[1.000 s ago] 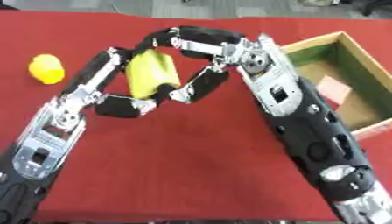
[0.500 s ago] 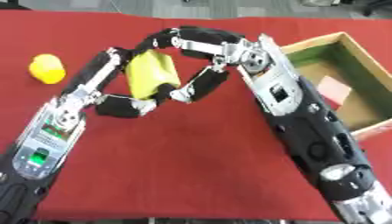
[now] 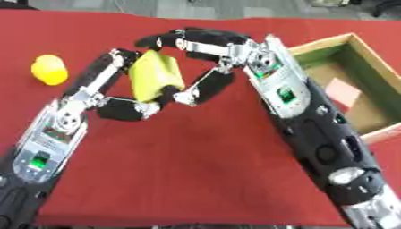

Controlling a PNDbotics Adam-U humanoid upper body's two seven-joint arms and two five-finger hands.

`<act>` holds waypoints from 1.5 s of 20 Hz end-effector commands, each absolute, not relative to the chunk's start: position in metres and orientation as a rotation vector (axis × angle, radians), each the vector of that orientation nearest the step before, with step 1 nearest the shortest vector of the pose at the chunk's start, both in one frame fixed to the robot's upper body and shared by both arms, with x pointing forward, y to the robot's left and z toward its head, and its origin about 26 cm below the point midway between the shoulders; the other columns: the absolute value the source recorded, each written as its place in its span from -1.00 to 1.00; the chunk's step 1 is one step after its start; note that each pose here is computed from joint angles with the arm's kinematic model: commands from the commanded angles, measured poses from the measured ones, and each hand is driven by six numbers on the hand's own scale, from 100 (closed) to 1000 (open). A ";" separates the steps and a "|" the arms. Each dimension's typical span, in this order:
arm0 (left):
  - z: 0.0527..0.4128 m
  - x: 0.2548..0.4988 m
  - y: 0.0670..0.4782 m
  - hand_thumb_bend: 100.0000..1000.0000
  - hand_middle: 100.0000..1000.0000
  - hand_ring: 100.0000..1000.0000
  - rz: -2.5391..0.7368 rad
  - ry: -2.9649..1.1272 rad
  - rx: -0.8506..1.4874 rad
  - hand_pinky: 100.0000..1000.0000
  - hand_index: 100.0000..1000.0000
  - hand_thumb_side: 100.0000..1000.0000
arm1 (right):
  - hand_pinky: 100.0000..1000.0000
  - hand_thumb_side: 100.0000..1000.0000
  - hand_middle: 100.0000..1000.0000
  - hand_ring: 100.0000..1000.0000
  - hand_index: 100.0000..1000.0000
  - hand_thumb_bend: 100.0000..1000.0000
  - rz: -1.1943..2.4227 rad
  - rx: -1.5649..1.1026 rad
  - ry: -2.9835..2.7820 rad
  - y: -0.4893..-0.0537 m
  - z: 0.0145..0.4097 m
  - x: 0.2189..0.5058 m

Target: Pick up the objects with one hand, pass them to the other hand, and then place them into the box on the other side of the table.

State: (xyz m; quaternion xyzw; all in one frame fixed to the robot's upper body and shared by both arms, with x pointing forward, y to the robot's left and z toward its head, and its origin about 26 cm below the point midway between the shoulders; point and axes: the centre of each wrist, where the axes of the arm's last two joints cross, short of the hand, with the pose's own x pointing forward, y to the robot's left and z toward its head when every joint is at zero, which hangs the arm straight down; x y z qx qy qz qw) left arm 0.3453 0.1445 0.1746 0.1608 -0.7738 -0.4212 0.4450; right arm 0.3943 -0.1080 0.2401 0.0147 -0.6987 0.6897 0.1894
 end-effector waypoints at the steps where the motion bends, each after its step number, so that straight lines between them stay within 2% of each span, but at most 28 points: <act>1: 0.203 0.335 0.137 -1.00 -0.20 -0.08 -1.034 -2.054 0.394 0.19 -0.02 -0.75 | 1.00 -0.73 0.40 1.00 1.00 -1.00 1.985 0.028 -1.895 -0.110 0.235 0.396; 16: 0.208 0.331 0.136 -1.00 -0.19 -0.08 -1.049 -2.104 0.419 0.19 -0.02 -0.81 | 1.00 -0.44 0.48 1.00 1.00 -1.00 2.042 0.027 -1.812 -0.110 0.231 0.399; 30: 0.209 0.331 0.137 -1.00 -0.20 -0.08 -1.001 -2.117 0.438 0.19 -0.02 -0.78 | 1.00 -0.37 0.54 1.00 1.00 -0.98 2.106 0.022 -1.774 -0.110 0.229 0.398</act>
